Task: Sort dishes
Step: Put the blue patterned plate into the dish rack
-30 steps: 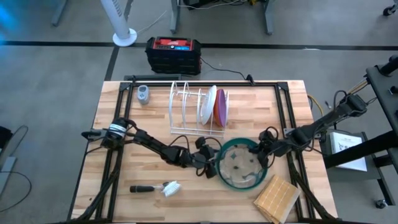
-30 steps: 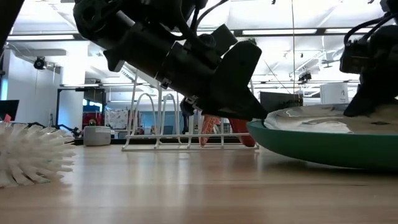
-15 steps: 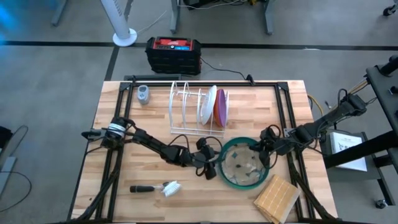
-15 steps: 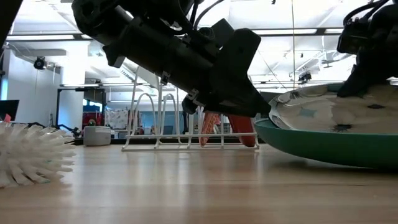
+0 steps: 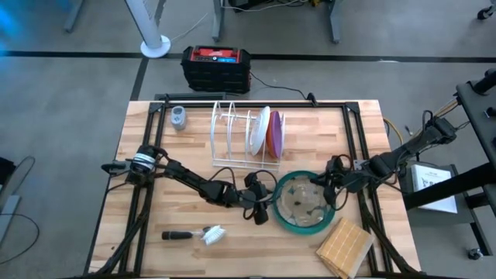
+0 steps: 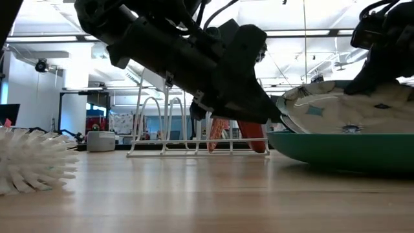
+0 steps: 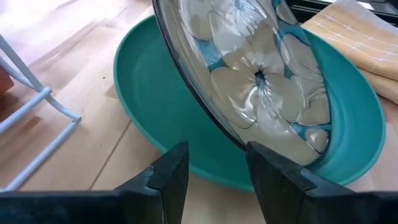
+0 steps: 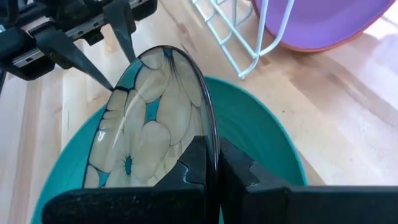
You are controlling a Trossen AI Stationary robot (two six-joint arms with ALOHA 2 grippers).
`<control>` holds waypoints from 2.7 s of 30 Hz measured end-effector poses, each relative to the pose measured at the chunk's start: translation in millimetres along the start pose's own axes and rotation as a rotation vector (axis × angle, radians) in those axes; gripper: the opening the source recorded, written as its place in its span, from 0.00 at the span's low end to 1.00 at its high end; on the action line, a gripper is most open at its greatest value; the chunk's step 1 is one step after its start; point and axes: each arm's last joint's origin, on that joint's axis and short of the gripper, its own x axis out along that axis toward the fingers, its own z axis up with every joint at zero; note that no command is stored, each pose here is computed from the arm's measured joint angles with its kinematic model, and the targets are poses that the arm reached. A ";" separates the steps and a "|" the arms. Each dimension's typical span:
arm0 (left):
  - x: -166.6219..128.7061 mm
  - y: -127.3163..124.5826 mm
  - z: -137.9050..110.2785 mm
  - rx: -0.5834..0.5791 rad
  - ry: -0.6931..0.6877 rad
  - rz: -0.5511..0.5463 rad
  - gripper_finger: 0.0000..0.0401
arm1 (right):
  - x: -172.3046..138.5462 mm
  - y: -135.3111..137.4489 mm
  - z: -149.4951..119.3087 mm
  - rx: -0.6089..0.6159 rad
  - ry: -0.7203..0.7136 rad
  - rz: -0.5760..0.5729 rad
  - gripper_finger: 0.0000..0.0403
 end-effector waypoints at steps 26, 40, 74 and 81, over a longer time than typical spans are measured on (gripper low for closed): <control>-8.1 -0.7 23.1 -0.062 -0.060 -0.120 0.38 | -19.0 13.3 30.7 -0.191 -0.138 0.004 0.00; -6.3 6.1 38.6 -0.122 -0.179 -0.138 0.38 | -23.5 36.4 39.7 -0.412 -0.343 0.012 0.00; -27.3 -11.2 57.6 -0.102 -0.363 -0.079 0.10 | -15.0 70.0 43.6 -0.384 -0.464 -0.043 0.15; -67.8 -31.5 66.1 -0.014 -0.352 0.157 0.10 | -29.9 64.7 54.3 -0.274 -0.429 -0.044 0.29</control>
